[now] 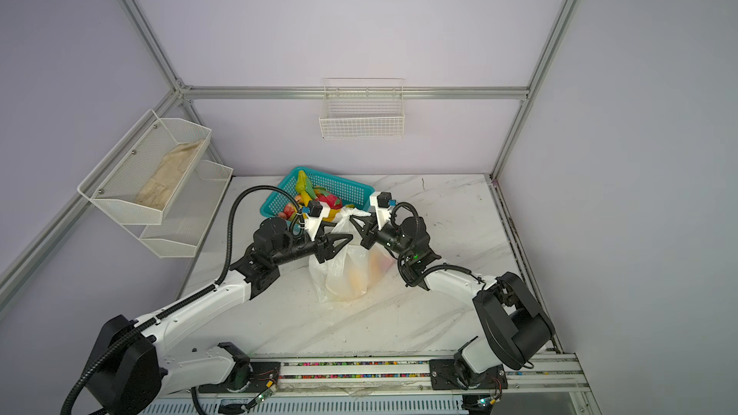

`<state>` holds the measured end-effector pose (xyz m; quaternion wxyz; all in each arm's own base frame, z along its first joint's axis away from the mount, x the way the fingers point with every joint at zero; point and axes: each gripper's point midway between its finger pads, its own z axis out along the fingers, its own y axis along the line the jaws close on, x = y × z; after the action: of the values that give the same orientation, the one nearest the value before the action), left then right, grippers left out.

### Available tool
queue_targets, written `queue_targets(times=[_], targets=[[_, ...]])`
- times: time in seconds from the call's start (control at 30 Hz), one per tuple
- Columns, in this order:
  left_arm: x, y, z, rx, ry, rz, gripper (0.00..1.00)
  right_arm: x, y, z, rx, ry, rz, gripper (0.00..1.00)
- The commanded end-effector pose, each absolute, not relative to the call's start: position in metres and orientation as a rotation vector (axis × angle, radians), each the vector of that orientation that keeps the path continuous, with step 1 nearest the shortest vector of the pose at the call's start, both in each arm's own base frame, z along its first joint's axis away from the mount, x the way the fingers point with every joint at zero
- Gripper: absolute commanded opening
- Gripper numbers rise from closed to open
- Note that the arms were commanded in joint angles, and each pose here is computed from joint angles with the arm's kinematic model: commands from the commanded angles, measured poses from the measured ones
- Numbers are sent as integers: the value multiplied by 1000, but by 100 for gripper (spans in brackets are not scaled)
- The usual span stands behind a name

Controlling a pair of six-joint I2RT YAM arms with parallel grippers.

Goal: Place the fake fruits into the plastic bag and tie a complex knot

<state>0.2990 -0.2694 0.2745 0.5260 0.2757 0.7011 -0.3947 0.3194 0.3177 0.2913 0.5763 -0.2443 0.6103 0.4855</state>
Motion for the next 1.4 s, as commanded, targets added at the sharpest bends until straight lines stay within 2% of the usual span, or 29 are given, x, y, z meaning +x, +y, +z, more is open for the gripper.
queue_targets(times=[0.0,0.13,0.2,0.27,0.33,0.4,0.5,0.8,0.97,1.1,1.37], targets=[[303,-244,262,556,1718,-845,52,315,314,318,-572,1326,1161,0],[298,-238,260,571,1719,-817,52,318,316,319,-568,1344,1167,0],[296,-238,257,575,1731,-820,41,319,315,322,-552,1343,1175,0],[291,-243,254,635,1712,-836,20,322,314,324,-512,1355,1189,0],[287,-250,255,657,1693,-884,9,323,315,326,-484,1352,1228,0],[287,-257,256,664,1661,-900,4,321,319,327,-469,1341,1284,0],[289,-269,262,666,1603,-898,3,315,323,330,-469,1317,1367,0],[299,-301,259,701,1538,-895,8,302,329,329,-556,1304,1447,0],[301,-294,253,678,1539,-902,24,300,321,324,-609,1304,1454,0],[296,-286,257,688,1526,-918,41,294,319,321,-675,1296,1459,0],[281,-266,270,726,1501,-908,59,290,317,319,-737,1279,1448,0]])
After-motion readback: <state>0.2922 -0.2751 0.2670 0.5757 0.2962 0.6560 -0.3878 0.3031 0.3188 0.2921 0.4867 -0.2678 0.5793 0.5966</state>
